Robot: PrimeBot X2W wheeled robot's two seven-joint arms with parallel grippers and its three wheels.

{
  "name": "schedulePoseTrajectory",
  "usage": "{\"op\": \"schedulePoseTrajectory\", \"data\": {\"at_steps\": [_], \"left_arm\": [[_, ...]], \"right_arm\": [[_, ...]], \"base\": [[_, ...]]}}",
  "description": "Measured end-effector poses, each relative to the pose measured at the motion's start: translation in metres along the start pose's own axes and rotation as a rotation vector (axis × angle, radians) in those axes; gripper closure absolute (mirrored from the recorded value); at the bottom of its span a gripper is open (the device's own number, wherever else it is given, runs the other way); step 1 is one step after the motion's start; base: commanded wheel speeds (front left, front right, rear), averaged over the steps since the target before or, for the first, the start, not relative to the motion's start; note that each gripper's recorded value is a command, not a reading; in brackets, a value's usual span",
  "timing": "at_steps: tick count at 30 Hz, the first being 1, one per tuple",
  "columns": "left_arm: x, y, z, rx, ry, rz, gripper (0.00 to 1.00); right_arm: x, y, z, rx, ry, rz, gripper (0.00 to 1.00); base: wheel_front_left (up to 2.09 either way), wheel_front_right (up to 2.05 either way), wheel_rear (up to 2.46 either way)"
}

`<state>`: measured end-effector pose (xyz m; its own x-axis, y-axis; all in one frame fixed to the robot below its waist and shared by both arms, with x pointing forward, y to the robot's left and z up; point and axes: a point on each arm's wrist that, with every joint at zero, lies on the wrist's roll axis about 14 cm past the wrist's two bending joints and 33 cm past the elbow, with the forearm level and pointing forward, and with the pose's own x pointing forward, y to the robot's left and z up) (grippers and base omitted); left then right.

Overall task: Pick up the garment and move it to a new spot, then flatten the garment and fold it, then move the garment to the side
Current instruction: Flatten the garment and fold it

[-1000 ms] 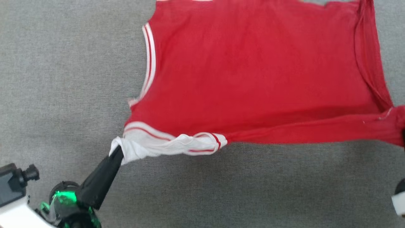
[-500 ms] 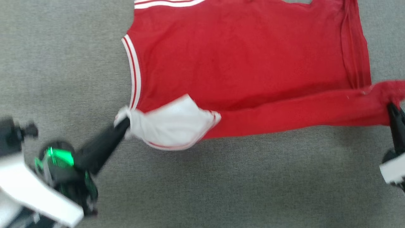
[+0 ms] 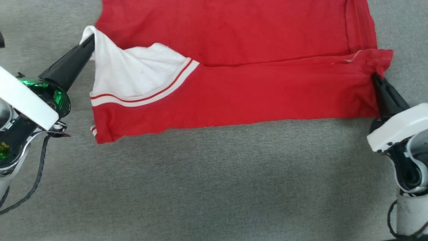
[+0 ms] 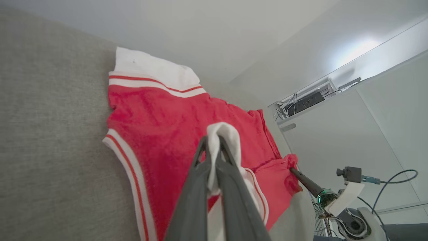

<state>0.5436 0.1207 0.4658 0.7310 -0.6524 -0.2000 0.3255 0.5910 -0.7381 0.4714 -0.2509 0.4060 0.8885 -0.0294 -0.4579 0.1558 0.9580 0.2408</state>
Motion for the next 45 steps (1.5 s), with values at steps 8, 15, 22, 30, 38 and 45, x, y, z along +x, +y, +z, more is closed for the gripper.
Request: {"op": "schedulePoseTrajectory", "data": {"at_steps": [8, 15, 22, 30, 38, 45], "left_arm": [[0.014, 0.042, -0.026, 0.010, 0.079, 0.094, 1.00], [0.013, 0.053, -0.034, 0.102, 0.116, 0.128, 0.62], [-0.003, 0.042, -0.025, 0.352, 0.164, 0.112, 0.00], [-0.047, 0.030, -0.044, 0.539, 0.397, 0.107, 0.00], [-0.071, 0.038, -0.080, 0.453, 0.638, 0.139, 0.00], [-0.062, 0.049, -0.101, 0.356, 0.747, 0.148, 0.41]], "right_arm": [[0.011, -0.003, -0.018, 0.003, 0.021, -0.014, 1.00], [0.016, 0.000, -0.019, -0.011, 0.005, -0.009, 0.39], [0.010, 0.000, -0.007, -0.041, -0.049, -0.015, 0.00], [-0.014, 0.000, 0.009, -0.066, -0.101, -0.020, 0.00], [-0.020, 0.006, 0.012, -0.066, -0.115, -0.009, 0.00], [-0.021, 0.003, 0.004, -0.057, -0.099, -0.017, 0.00]], "base": [[0.00, 0.00, 0.00], [0.00, 0.00, 0.00], [0.00, 0.00, 0.00], [0.00, 0.00, 0.00], [0.00, 0.00, 0.00], [0.00, 0.00, 0.00]]}}
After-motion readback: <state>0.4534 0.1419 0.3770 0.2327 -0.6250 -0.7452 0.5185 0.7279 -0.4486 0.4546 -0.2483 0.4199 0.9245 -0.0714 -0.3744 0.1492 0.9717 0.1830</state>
